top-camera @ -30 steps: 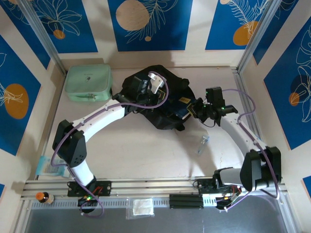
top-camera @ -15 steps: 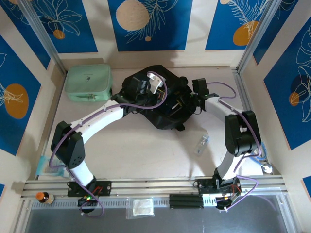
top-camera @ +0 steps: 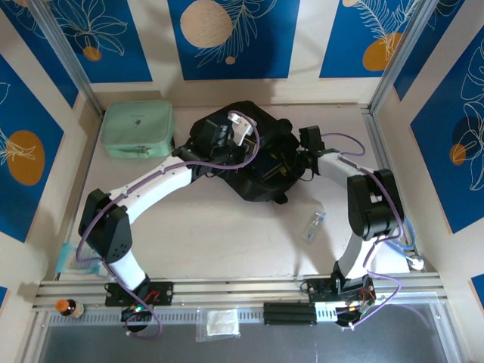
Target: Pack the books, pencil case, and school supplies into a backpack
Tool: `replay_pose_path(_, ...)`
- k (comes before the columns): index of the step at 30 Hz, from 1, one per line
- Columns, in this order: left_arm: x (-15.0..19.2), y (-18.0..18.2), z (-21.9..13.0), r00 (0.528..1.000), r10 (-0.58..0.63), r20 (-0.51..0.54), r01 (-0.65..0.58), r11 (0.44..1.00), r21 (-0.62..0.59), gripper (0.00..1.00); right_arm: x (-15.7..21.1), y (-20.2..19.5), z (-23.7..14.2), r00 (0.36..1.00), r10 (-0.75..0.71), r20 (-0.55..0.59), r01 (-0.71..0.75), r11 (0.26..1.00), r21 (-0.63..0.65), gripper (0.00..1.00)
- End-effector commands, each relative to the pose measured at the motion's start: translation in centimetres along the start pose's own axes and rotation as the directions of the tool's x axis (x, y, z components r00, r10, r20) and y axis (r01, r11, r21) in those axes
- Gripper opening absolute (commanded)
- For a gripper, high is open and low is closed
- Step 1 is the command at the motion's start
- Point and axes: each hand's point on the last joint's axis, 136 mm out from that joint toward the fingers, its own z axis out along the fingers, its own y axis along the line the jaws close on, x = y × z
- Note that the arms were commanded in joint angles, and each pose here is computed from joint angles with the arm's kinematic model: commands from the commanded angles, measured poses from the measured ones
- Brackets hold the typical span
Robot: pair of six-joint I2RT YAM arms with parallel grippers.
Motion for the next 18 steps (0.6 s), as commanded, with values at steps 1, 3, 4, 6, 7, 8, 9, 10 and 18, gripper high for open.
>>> replay_pose_path(1,-2.1,-0.8,-0.8,0.997,-0.003,0.073,0.0,0.999,0.048,0.06,0.0,1.1,-4.3,0.999,-0.032,0.044,0.035,0.997,-0.076,0.65)
replay_pose_path(3,-1.6,-1.0,-0.5,0.998,-0.012,0.057,0.009,0.998,0.064,0.06,-0.3,0.4,-6.3,0.998,-0.007,0.07,0.013,0.996,-0.085,0.68)
replay_pose_path(4,-1.4,-1.1,-0.2,0.999,-0.016,0.048,0.012,0.997,0.079,0.06,-0.5,0.2,-7.2,0.997,0.001,0.081,0.006,0.996,-0.088,0.69)
replay_pose_path(6,-0.6,-2.2,0.4,1.0,-0.019,0.014,0.016,0.989,0.148,0.07,-0.9,-0.5,-9.0,0.993,0.017,0.115,-0.007,0.996,-0.085,0.71)
replay_pose_path(7,-0.2,-2.7,0.8,1.0,-0.022,-0.008,0.023,0.984,0.179,0.09,-1.2,-0.9,-9.7,0.99,0.022,0.137,-0.011,0.997,-0.082,0.72)
replay_pose_path(8,0.3,-3.1,1.2,0.999,-0.025,-0.034,0.031,0.977,0.211,0.11,-1.5,-1.2,-10.5,0.986,0.024,0.164,-0.012,0.997,-0.076,0.74)
replay_pose_path(9,1.0,-3.4,1.6,0.997,-0.028,-0.07,0.044,0.972,0.231,0.16,-1.8,-1.6,-11.3,0.981,0.023,0.195,-0.01,0.998,-0.065,0.75)
replay_pose_path(10,1.6,-3.6,2.0,0.995,-0.033,-0.098,0.056,0.969,0.242,0.21,-2.0,-1.8,-11.9,0.975,0.02,0.222,-0.008,0.999,-0.054,0.76)
replay_pose_path(18,4.1,0.3,2.1,0.979,-0.136,-0.152,0.147,0.987,0.064,0.65,-2.9,-2.0,-14.9,0.94,-0.05,0.339,0.057,0.998,-0.011,0.82)
